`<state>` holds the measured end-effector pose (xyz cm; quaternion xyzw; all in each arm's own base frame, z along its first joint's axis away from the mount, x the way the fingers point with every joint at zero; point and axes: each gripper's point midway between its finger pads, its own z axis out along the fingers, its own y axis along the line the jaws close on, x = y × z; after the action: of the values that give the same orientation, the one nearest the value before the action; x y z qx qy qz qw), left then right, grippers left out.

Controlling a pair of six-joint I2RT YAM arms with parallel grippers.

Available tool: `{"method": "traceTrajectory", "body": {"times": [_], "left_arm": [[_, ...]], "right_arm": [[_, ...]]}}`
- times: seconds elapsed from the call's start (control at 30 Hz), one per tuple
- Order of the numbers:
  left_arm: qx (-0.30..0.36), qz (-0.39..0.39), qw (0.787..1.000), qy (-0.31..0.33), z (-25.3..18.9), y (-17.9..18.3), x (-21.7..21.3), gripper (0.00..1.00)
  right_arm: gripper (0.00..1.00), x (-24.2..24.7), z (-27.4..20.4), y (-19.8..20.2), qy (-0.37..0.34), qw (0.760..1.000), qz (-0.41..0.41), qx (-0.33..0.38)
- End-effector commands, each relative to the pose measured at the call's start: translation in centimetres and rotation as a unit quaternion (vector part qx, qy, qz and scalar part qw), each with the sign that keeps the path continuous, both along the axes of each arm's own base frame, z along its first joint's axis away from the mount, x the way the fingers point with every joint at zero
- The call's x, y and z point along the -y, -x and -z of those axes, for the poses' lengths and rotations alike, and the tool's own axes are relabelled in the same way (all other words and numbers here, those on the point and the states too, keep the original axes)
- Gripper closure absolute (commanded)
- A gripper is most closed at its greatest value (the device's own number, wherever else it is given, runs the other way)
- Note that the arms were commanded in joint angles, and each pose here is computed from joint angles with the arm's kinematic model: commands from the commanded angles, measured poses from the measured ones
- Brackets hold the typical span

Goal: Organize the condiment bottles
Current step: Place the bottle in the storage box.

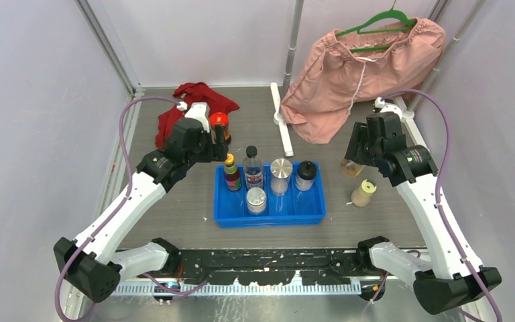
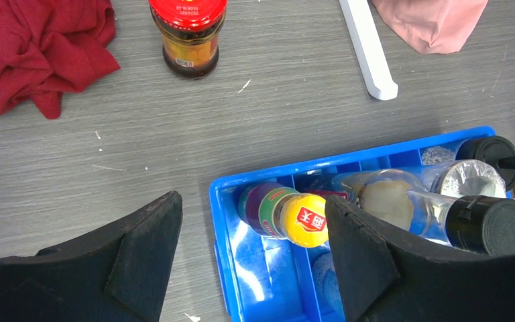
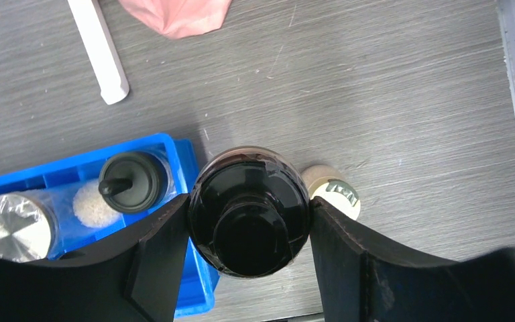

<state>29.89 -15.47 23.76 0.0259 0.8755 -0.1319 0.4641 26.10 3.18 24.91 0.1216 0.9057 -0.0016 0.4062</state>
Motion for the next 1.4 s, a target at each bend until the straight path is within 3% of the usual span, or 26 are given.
{"method": "traceTrajectory", "body": {"times": [0.0, 1.37], "left_arm": [[0.027, -0.003, 1.0, 0.007, -2.4, 0.1, -0.1, 0.22], [0.028, -0.005, 1.0, 0.005, -2.5, 1.1, -0.4, 0.22]], "right_arm": [[0.58, -1.2, -2.9, -0.2, -0.015, 0.999, -0.014, 0.044], [0.58, -9.9, -3.2, 1.2, 0.006, 0.994, -0.091, 0.055]]}}
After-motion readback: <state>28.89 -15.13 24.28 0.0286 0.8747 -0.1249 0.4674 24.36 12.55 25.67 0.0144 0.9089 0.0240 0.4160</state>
